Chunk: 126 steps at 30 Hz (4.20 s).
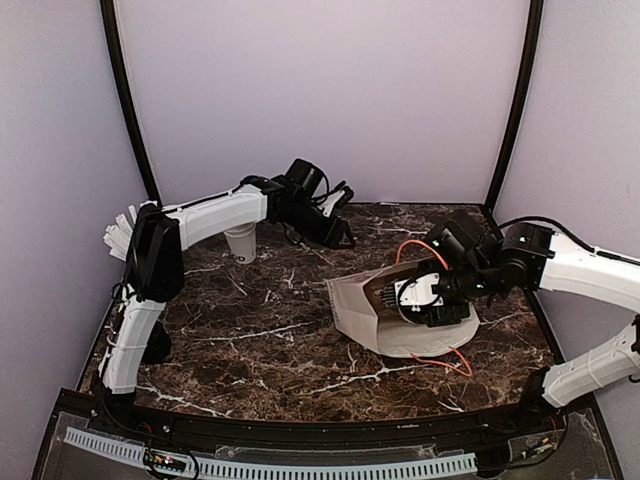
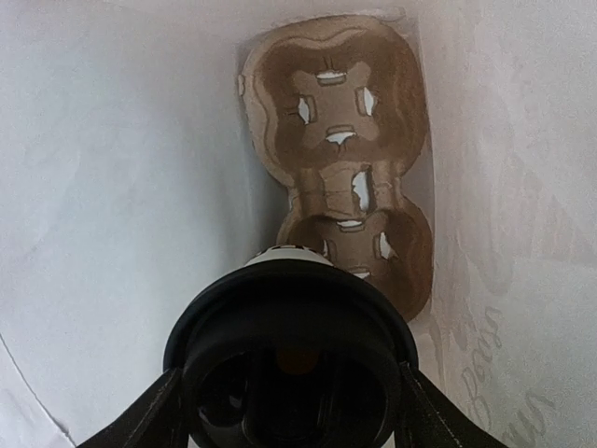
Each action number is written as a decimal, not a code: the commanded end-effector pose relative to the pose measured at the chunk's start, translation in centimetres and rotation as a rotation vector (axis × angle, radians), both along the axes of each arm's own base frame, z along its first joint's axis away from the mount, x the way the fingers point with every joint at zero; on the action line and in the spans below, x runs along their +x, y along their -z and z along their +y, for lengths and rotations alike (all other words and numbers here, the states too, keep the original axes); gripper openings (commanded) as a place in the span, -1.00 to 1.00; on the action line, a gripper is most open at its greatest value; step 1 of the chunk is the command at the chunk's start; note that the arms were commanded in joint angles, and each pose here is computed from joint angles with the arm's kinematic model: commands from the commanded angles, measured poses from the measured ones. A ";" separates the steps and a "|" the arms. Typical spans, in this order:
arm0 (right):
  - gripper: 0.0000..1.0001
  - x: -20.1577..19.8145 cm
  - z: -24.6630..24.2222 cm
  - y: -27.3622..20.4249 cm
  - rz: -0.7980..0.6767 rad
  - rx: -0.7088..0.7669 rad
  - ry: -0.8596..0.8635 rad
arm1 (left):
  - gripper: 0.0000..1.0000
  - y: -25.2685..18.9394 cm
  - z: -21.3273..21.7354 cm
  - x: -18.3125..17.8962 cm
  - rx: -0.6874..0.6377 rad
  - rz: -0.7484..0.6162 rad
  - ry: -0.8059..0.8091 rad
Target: Pack the takeout coffee
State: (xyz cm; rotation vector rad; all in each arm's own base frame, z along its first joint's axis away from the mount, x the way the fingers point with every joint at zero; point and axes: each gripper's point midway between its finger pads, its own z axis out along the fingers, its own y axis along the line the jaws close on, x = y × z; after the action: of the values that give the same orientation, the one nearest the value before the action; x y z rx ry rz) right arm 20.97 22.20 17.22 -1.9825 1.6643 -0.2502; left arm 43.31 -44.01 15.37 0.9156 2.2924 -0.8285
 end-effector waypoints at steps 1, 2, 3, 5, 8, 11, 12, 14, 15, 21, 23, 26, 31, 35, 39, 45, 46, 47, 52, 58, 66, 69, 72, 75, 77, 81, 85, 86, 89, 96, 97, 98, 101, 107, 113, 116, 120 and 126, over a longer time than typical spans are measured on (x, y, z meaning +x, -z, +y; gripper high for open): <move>0.07 -0.3 1.0 0.0 0.006 0.010 -0.041 | 0.15 -3.3 -1.6 -0.9 -0.114 -0.018 0.038; 0.06 -0.2 1.2 -0.3 0.000 0.007 -0.046 | 0.14 -2.5 -1.6 -1.0 -0.114 -0.008 0.038; 0.06 0.0 1.2 -0.7 -0.010 -0.001 -0.053 | 0.14 -2.3 -1.7 -1.3 -0.121 0.009 0.042; 0.06 0.4 1.5 -1.3 -0.021 -0.007 -0.059 | 0.14 -1.4 -2.0 -1.7 -0.140 0.034 0.053; 0.06 0.4 2.0 -1.4 0.004 -0.012 -0.063 | 0.14 0.2 -2.2 -2.6 -0.145 0.074 0.073; 0.04 0.3 2.3 -0.9 0.029 -0.018 -0.058 | 0.13 0.8 -2.5 -3.2 -0.159 0.089 0.094; 0.03 0.4 2.3 -0.7 0.032 -0.022 -0.053 | 0.13 0.9 -2.5 -3.3 -0.163 0.094 0.096; 0.03 0.7 2.3 -0.6 0.023 -0.033 -0.041 | 0.13 0.9 -2.8 -3.7 -0.185 0.113 0.117; 0.02 0.9 2.2 -0.6 0.015 -0.036 -0.036 | 0.14 1.0 -2.9 -3.8 -0.191 0.120 0.123; 0.01 1.1 1.2 -0.3 -0.019 -0.062 -0.025 | 0.13 1.4 -3.1 -5.0 -0.202 0.164 0.164; 0.01 0.7 0.9 -0.1 -0.010 -0.053 -0.016 | 0.13 1.5 -3.2 -5.4 -0.207 0.178 0.178; 0.02 0.7 0.5 -0.1 -0.044 -0.038 -0.024 | 0.13 1.7 -3.6 -6.1 -0.227 0.197 0.200; 0.12 1.2 0.5 -1.9 -0.183 0.046 -0.066 | 0.13 1.6 -4.0 -6.6 -0.255 0.204 0.220; 0.15 2.0 0.4 -2.0 -0.255 0.033 -0.072 | 0.14 1.9 -4.1 -6.9 -0.265 0.215 0.240; 0.14 2.6 0.1 -1.2 -0.271 0.013 -0.047 | 0.14 2.0 -4.2 -7.2 -0.283 0.232 0.250; 0.10 2.8 0.2 -1.2 -0.288 0.069 -0.042 | 0.14 1.5 -4.4 -7.5 -0.297 0.236 0.272; 0.11 2.7 0.1 -1.2 -0.302 0.074 -0.052 | 0.15 1.5 -4.4 -7.5 -0.299 0.239 0.274; 0.11 2.6 0.1 -1.3 -0.310 0.080 -0.063 | 0.15 1.4 -4.5 -7.6 -0.303 0.240 0.279; 0.10 2.4 -0.3 -0.2 -0.296 0.055 -0.078 | 0.15 1.4 -4.4 -7.9 -0.306 0.248 0.294; 0.10 3.3 -0.3 0.4 -0.306 0.040 -0.067 | 0.14 1.4 -4.7 -8.5 -0.321 0.268 0.321; 0.10 5.0 0.1 0.8 -0.297 0.040 -0.058 | 0.14 2.7 -4.7 -8.4 -0.305 0.294 0.319; 0.09 5.4 0.3 0.7 -0.262 0.049 -0.055 | 0.15 3.1 -4.7 -8.0 -0.302 0.299 0.310; 0.10 6.0 0.6 0.4 -0.221 0.076 -0.043 | 0.15 3.1 -4.0 -6.6 -0.305 0.299 0.269; 0.10 6.6 0.9 0.1 -0.186 0.091 -0.046 | 0.17 2.5 -2.7 -4.6 -0.310 0.291 0.214; 0.10 6.9 1.0 0.2 -0.161 0.083 -0.057 | 0.18 1.6 -1.5 -3.1 -0.316 0.271 0.179; 0.10 8.0 1.3 0.4 -0.092 0.080 -0.062 | 0.20 0.0 0.4 -1.4 -0.316 0.231 0.138; 0.09 10.1 1.3 0.9 -0.019 0.060 -0.037 | 0.21 -1.1 1.6 -1.2 -0.295 0.195 0.126; 0.09 10.7 1.3 1.1 -0.001 0.056 -0.028 | 0.21 -1.5 1.8 -1.3 -0.292 0.189 0.124; 0.09 12.6 1.3 1.3 0.036 0.050 0.001 | 0.21 -2.5 2.3 -1.7 -0.293 0.168 0.116; 0.08 16.6 2.3 1.0 0.160 0.086 0.045 | 0.22 -4.3 4.2 -2.0 -0.271 0.131 0.065; 0.08 17.0 2.4 1.1 0.180 0.087 0.047 | 0.23 -4.7 4.6 -1.9 -0.268 0.125 0.055; 0.08 17.6 2.6 1.0 0.191 0.092 0.046 | 0.23 -4.8 4.9 -1.8 -0.263 0.119 0.043; 0.08 18.9 3.1 1.0 0.219 0.095 0.036 | 0.24 -5.8 6.1 -1.7 -0.262 0.103 0.018; 0.08 21.1 4.1 2.3 0.269 0.069 0.028 | 0.25 -7.1 7.2 -2.7 -0.255 0.088 0.012; 0.09 22.4 4.6 3.0 0.273 0.068 0.026 | 0.25 -7.7 8.2 -3.6 -0.240 0.074 -0.011; 0.09 22.9 5.0 3.0 0.265 0.070 0.009 | 0.25 -7.9 8.4 -4.1 -0.242 0.078 -0.016; 0.09 23.6 5.6 3.4 0.282 0.071 -0.003 | 0.26 -8.2 8.7 -4.5 -0.244 0.075 -0.020; 0.07 22.5 5.1 4.5 0.348 0.013 -0.025 | 0.26 -8.3 9.2 -5.1 -0.239 0.071 -0.022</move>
State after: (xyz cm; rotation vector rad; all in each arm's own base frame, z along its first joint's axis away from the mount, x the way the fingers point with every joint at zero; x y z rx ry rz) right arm 46.22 27.98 16.03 -2.0067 1.7527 -0.0147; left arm 39.13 -35.54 21.33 0.7542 2.2466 -1.1251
